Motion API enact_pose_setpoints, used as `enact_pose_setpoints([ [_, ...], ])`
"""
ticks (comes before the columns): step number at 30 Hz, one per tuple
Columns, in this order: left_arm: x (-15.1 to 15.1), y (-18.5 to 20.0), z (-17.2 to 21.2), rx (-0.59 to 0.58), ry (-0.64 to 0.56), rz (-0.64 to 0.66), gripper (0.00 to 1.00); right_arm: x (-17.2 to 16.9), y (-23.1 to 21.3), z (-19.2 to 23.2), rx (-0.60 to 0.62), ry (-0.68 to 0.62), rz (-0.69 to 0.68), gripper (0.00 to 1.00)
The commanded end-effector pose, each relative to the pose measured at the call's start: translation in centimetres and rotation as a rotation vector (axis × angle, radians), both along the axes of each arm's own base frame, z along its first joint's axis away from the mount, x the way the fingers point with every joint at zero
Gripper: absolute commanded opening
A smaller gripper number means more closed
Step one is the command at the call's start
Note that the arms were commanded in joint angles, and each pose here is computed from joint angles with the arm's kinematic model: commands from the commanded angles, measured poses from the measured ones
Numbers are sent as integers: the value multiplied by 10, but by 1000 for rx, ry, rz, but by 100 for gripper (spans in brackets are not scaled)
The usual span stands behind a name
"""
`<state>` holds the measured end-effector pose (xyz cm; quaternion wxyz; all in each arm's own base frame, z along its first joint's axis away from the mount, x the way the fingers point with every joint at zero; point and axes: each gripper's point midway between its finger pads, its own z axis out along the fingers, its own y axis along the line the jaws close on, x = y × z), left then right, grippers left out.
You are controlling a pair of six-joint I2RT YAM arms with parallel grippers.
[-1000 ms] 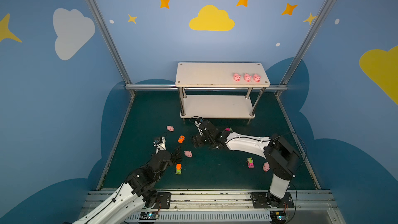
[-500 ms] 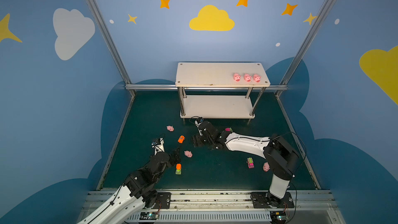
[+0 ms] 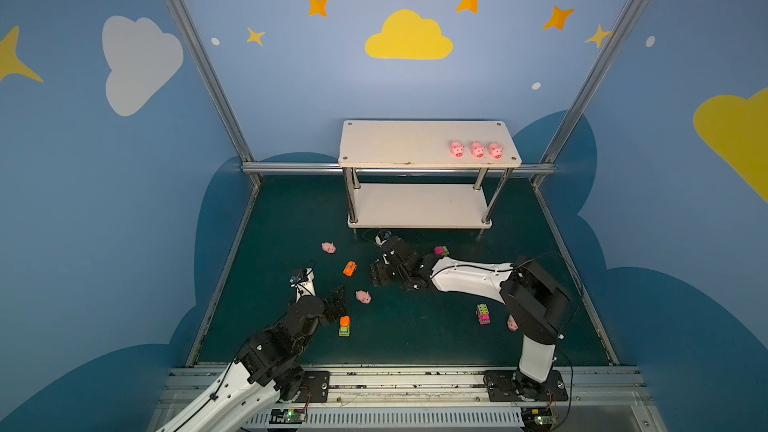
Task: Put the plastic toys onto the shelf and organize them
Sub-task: 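Lower the right gripper onto the pink pig and close on it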
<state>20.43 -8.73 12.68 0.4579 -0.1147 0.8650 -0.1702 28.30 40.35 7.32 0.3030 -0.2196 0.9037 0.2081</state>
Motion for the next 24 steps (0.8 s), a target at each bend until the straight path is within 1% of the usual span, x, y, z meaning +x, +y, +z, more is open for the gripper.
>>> enact_pose_setpoints([
  [1, -4, 6, -8, 10, 23, 19, 100, 4, 8, -1, 17, -9, -21, 84],
  [8, -5, 10, -9, 0, 8, 30, 100, 8, 10, -16, -19, -19, -45, 84],
  [15, -5, 10, -10, 6, 9, 32, 100, 10, 12, -30, -75, -79, -78, 81],
  [24, -5, 10, -11, 11, 11, 32, 100, 20, 9, -41, -113, -110, -142, 68],
])
